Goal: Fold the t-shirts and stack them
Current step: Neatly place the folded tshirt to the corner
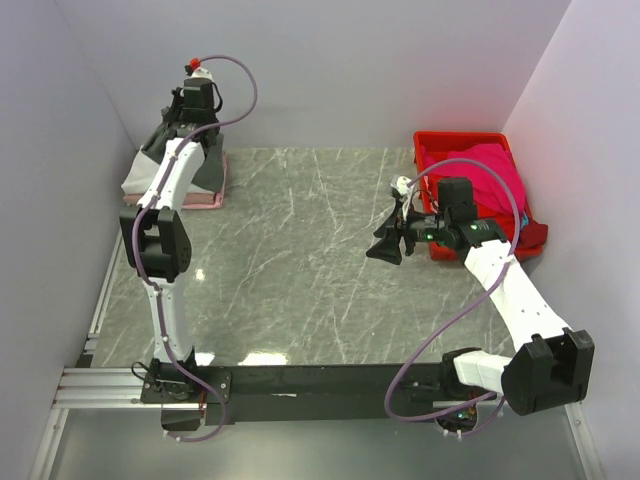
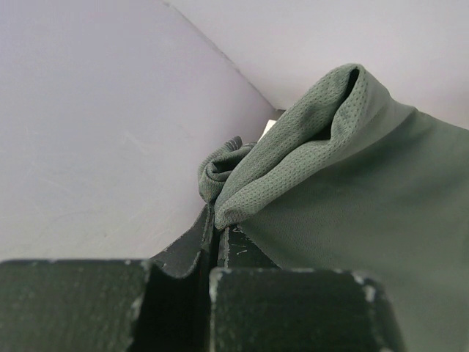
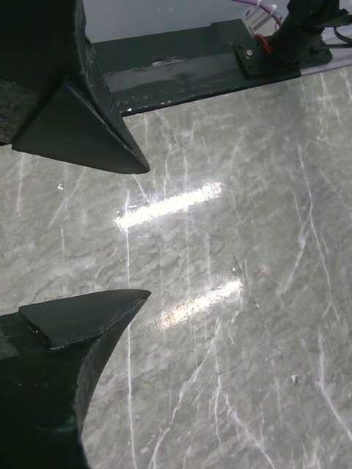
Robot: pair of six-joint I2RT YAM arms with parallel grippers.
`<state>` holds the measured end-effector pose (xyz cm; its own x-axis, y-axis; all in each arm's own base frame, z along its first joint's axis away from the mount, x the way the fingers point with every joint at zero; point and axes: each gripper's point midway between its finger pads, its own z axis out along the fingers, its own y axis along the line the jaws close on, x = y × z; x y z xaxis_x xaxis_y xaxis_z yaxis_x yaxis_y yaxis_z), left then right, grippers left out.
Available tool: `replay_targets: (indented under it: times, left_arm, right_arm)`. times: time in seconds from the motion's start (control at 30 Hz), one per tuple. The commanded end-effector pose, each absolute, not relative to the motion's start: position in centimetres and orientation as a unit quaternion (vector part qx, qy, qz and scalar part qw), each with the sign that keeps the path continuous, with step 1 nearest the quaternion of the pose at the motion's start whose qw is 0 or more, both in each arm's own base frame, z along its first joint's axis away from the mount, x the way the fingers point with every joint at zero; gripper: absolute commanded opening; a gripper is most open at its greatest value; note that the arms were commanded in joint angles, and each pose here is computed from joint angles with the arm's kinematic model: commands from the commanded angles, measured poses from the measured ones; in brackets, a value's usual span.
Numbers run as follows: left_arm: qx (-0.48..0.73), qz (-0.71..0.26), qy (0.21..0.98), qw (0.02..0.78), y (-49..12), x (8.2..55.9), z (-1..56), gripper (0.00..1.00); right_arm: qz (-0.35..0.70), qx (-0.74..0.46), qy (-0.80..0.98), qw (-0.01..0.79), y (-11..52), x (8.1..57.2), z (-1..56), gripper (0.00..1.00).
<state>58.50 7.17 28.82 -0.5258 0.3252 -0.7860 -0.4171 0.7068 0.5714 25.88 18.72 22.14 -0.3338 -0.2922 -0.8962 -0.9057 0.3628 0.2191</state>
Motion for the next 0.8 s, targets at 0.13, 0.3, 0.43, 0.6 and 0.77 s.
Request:
replay_targets:
  times: [0.13,0.3,0.43,0.6,0.77]
  left_arm:
    - [-0.067,0.382,0.760,0.522,9.5,60.3,30.4,0.00]
    - [-0.072,0.384,0.764,0.513,10.7,61.3,28.4,0.00]
    - [-0.085,0.388,0.764,0.508,12.4,61.6,27.1,0.00]
    - [-0.101,0.385,0.767,0.503,14.8,61.8,26.0,0.00]
    - [-0.107,0.376,0.775,0.497,16.0,62.3,24.2,0.00]
  right_arm:
    - [0.385,-0.416,0.716,0.407,18.6,26.0,22.7,0.71]
    - [0.376,-0.414,0.722,0.407,18.3,26.3,22.3,0.71]
    - [0.372,-0.410,0.728,0.404,18.1,26.6,21.9,0.71]
    - [0.371,-0.406,0.734,0.399,18.0,26.9,21.5,0.71]
    - [0.370,-0.405,0.737,0.395,18.0,27.0,21.2,0.71]
